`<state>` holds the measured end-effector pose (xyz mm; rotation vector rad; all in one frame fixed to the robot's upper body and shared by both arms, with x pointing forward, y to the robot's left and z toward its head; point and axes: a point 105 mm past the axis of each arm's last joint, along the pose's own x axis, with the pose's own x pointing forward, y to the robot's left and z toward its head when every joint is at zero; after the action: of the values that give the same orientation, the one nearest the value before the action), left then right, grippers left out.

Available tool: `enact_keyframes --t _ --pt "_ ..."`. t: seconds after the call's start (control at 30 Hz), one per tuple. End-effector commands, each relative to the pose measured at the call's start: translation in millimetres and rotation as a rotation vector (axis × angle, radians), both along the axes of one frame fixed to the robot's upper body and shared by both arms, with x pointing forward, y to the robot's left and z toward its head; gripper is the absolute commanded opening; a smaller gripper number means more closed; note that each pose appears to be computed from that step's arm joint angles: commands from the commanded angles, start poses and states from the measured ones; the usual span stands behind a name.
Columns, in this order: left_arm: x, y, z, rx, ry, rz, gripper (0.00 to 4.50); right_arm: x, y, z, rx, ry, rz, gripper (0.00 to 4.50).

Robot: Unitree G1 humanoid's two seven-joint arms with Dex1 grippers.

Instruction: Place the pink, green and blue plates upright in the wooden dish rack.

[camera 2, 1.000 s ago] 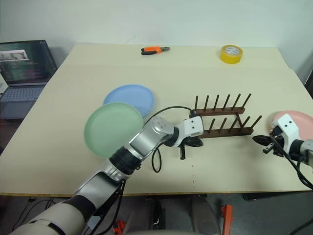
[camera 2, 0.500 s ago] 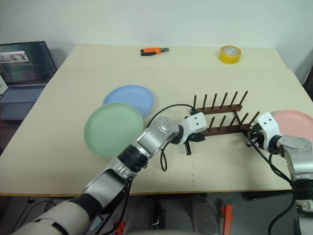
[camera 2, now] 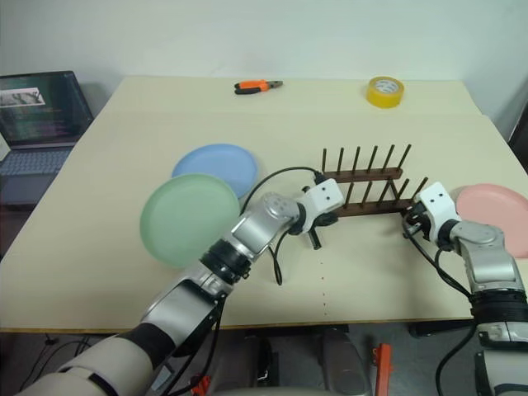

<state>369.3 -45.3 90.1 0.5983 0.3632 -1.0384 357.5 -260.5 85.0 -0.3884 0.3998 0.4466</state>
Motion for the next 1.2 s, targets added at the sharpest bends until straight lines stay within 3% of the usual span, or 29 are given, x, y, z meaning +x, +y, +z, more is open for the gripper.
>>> enact_keyframes --t 0.03,0.8,1.2 --pt "8 -5 19 -0.042 -0.065 0.018 0.02 8 10 1 -0.010 -0.024 0.026 0.03" --pt "48 11 21 -0.055 -0.193 0.234 0.02 42 48 8 -0.042 -0.221 0.112 0.03" --pt "58 12 19 -0.037 -0.262 0.240 0.02 57 55 12 -0.044 -0.293 0.087 0.03"
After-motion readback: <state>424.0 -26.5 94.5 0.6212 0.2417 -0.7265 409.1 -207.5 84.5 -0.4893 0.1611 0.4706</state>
